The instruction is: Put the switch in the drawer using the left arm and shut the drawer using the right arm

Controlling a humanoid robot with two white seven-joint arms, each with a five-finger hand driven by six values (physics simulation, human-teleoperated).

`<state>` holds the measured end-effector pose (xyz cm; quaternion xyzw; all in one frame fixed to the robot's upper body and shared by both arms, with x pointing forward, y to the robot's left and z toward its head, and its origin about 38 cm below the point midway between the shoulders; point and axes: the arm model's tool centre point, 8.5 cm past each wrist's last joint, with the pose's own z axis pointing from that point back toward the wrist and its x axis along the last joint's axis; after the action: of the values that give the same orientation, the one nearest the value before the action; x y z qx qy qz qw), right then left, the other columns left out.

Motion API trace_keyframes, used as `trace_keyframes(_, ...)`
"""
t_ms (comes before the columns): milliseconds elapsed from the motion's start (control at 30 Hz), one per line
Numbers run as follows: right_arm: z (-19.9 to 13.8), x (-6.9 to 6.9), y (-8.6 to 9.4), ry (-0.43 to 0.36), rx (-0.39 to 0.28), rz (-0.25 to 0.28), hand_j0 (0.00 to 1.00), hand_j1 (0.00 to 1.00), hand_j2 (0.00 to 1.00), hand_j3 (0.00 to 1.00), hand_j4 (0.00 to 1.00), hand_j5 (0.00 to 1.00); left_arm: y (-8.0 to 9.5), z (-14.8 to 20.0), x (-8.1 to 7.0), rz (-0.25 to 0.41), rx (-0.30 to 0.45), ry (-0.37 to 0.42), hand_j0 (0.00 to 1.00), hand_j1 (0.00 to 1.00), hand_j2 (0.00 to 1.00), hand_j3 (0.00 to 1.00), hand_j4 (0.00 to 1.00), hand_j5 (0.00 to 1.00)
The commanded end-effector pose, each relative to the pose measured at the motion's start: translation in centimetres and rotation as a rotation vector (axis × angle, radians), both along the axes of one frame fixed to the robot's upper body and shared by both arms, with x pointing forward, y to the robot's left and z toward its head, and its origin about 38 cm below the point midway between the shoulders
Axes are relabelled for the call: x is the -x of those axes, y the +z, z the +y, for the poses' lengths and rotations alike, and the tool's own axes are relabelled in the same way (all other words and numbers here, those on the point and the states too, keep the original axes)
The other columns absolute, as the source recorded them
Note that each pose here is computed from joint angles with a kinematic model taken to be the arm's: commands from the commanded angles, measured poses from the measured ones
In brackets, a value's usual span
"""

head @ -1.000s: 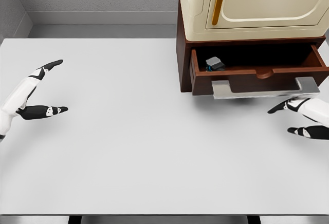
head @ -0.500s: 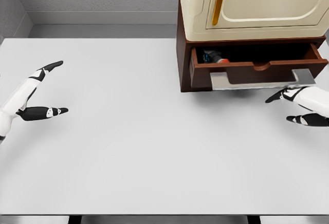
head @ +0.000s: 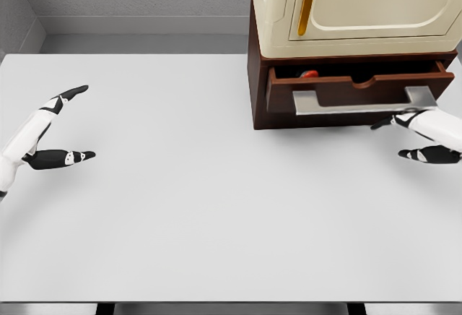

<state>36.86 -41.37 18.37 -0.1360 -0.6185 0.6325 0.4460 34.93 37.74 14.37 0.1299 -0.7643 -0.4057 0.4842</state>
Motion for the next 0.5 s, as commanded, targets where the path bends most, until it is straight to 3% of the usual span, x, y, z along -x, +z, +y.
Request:
trace_keyframes(0, 0.3, 0.0, -0.3, -0.018, -0.098, 0.029, 0.77, 0.77, 0.77, 0.77, 0.77, 0.77, 0.0, 0.0, 0.0, 0.000, 0.006, 0.000, 1.00, 1.00, 1.00, 1.00, 1.00, 1.00)
trace_keyframes(200, -0.1, 0.7, -1.0, -0.021, -0.087, 0.056, 0.74, 0.74, 0.74, 0.74, 0.74, 0.74, 0.0, 0.0, 0.0, 0.000, 0.006, 0.000, 1.00, 1.00, 1.00, 1.00, 1.00, 1.00)
trace_keyframes(333, -1.7, 1.4, -0.1, -0.031, -0.031, 0.070, 0.72, 0.72, 0.72, 0.72, 0.72, 0.72, 0.0, 0.0, 0.0, 0.000, 0.008, 0.000, 1.00, 1.00, 1.00, 1.00, 1.00, 1.00)
trace_keyframes(467, -2.6, 1.8, 0.5, -0.047, -0.033, 0.084, 0.70, 0.70, 0.70, 0.70, 0.70, 0.70, 0.0, 0.0, 0.0, 0.000, 0.008, 0.000, 1.00, 1.00, 1.00, 1.00, 1.00, 1.00)
